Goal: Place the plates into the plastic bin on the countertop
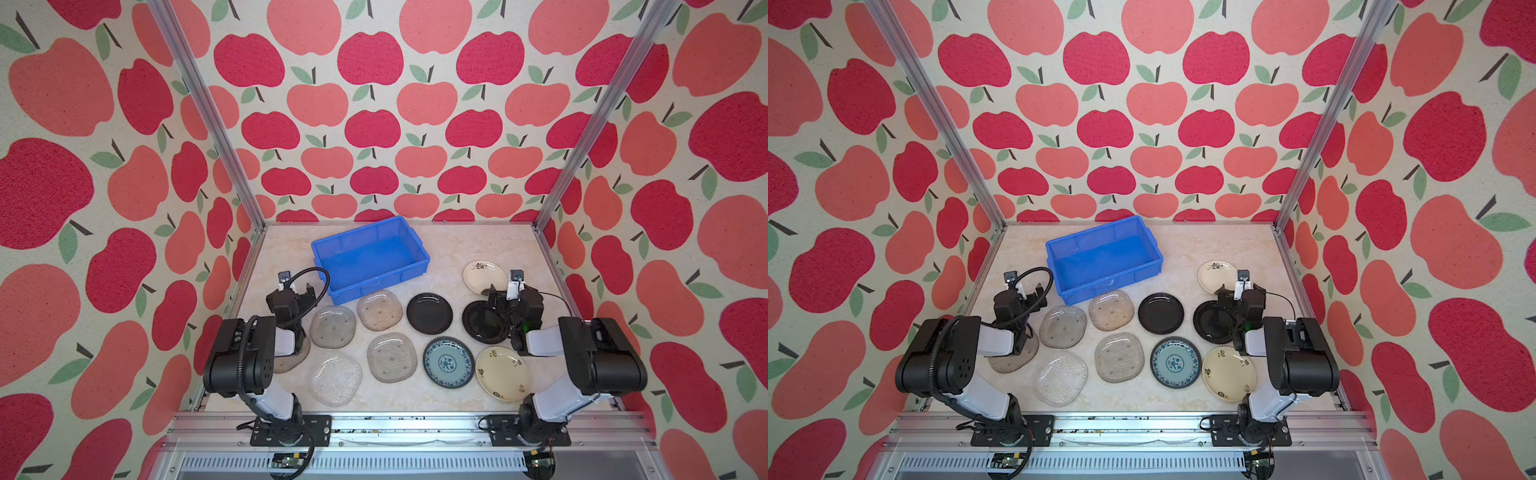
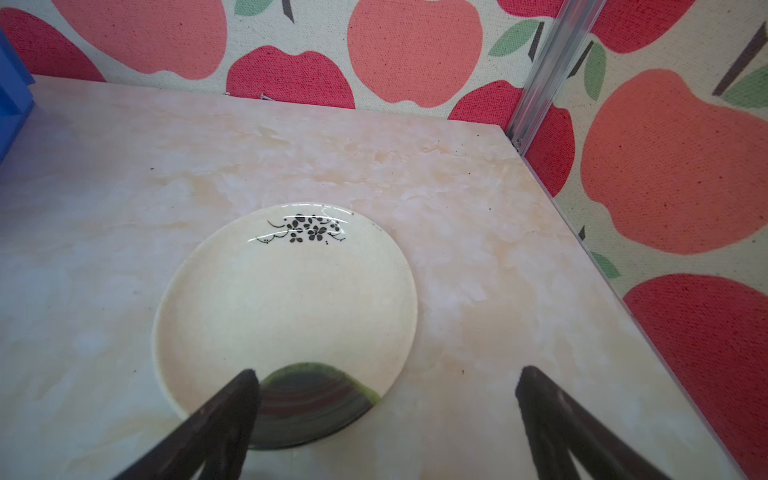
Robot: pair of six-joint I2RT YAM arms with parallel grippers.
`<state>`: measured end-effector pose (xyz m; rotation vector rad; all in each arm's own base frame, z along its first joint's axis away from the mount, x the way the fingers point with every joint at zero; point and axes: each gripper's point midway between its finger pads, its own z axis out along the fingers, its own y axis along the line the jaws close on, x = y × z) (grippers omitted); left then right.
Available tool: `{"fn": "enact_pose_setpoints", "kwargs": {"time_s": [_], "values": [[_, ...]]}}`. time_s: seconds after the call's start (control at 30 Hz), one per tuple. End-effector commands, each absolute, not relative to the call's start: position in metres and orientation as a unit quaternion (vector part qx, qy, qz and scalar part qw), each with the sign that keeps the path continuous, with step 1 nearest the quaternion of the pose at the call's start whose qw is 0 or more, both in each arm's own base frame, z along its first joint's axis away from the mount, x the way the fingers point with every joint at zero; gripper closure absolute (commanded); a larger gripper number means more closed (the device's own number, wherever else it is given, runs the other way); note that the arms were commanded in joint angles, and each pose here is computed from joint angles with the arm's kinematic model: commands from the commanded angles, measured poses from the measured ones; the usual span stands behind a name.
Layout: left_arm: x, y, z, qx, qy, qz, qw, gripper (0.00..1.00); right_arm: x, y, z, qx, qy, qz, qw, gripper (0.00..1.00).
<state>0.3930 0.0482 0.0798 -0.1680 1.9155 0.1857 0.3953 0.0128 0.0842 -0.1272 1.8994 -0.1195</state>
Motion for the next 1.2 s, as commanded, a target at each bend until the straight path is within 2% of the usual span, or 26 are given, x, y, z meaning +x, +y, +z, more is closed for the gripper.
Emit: {"fn": "enact_pose_setpoints", "kwargs": {"time_s": [0.0,0.87,1.0,1.17], "values": [[0.394,0.058,0.084,-0.090,0.808,0.094,0.574,0.01,0.398,0.019,0.091,-0.060,0.808,-0.031,0.586,0.00],[0.392,0.064,0.086,-0.105,0.805,0.107,0.573,0.01,0.398,0.019,0.091,-0.060,0.808,-0.031,0.585,0.00],[0.391,0.064,0.087,-0.107,0.804,0.112,0.574,0.01,0.393,0.012,0.109,-0.044,0.799,-0.061,0.597,0.00],[0.391,0.060,0.089,-0.099,0.803,0.115,0.576,0.01,0.384,-0.007,0.160,0.014,0.786,-0.118,0.607,0.00]]}}
